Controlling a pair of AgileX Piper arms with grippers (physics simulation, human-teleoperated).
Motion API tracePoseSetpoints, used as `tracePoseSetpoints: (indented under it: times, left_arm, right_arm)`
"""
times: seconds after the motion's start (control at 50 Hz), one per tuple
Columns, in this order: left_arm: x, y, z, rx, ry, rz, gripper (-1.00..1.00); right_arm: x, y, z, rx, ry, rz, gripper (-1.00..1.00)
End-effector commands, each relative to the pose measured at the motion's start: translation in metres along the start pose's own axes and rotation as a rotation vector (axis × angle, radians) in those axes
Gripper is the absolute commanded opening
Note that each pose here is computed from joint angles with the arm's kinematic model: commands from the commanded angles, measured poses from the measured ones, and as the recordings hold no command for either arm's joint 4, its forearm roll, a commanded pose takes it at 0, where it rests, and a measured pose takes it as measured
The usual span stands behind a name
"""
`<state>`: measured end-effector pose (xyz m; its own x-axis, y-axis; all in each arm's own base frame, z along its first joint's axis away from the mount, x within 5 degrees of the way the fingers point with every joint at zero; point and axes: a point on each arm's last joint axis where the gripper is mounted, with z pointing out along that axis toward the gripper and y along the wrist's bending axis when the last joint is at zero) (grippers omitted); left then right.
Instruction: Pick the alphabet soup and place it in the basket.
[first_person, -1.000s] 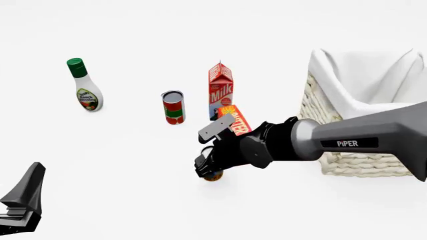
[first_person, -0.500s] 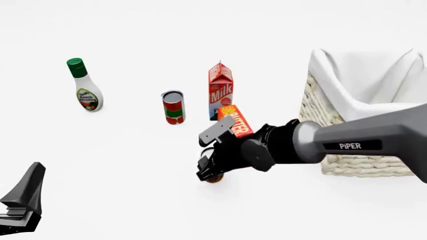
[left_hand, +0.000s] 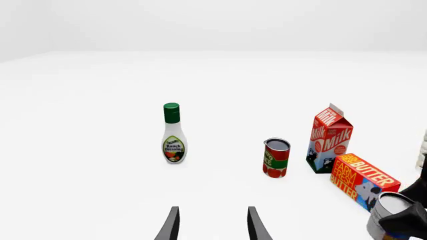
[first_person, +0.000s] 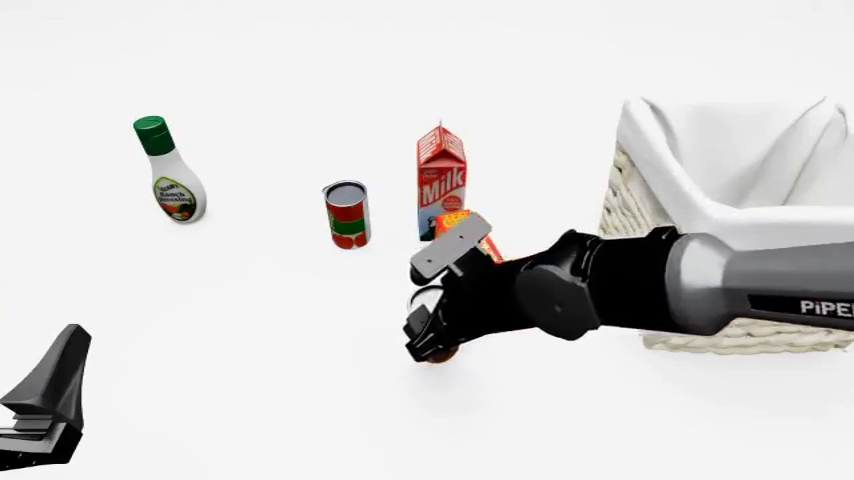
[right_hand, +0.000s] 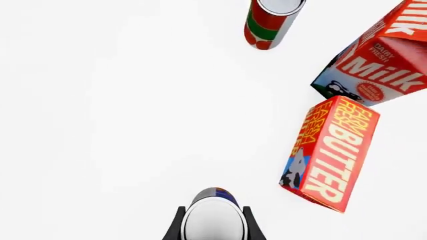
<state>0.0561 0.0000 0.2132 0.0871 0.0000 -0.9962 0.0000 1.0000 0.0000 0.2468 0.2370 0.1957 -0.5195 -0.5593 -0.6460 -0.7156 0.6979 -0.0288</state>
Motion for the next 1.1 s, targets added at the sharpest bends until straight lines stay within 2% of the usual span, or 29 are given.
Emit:
tracePoseSetpoints:
  times: [0.02,0.24,0.5,0.72,0.84,0.88,0.94,1.1]
  left_arm:
    - [0.0,0.0,0.0,0.0,0.0,0.0,1.0]
    - [0.0,0.0,0.0,0.0,0.0,0.0,1.0]
    - [0.0,0.0,0.0,0.0,0.0,0.0,1.0]
    - [0.0,0.0,0.0,0.0,0.0,0.0,1.0]
    - [0.0,0.0,0.0,0.0,0.0,0.0,1.0]
    - [0.0,0.0,0.0,0.0,0.0,0.0,1.0]
    - [0.0,0.0,0.0,0.0,0.0,0.0,1.0]
    - [0.0,0.0,0.0,0.0,0.0,0.0,1.0]
  right_arm:
    - [-0.01,0.002,-0.048,-0.003,-0.049,-0.004,-1.0]
    - [-0.034,0.005,-0.11,-0.008,-0.135,-0.04,-1.0]
    - [-0.043,-0.005,-0.149,0.023,-0.19,-0.063,-1.0]
    - [-0.059,-0.026,-0.188,0.089,-0.248,-0.055,-1.0]
    - [-0.07,-0.042,-0.212,0.144,-0.291,-0.037,-1.0]
    - [-0.073,-0.047,-0.222,0.169,-0.314,-0.052,-1.0]
    - [-0.081,-0.054,-0.235,0.197,-0.336,-0.044,-1.0]
    - [-0.088,-0.068,-0.251,0.249,-0.361,-0.03,-1.0]
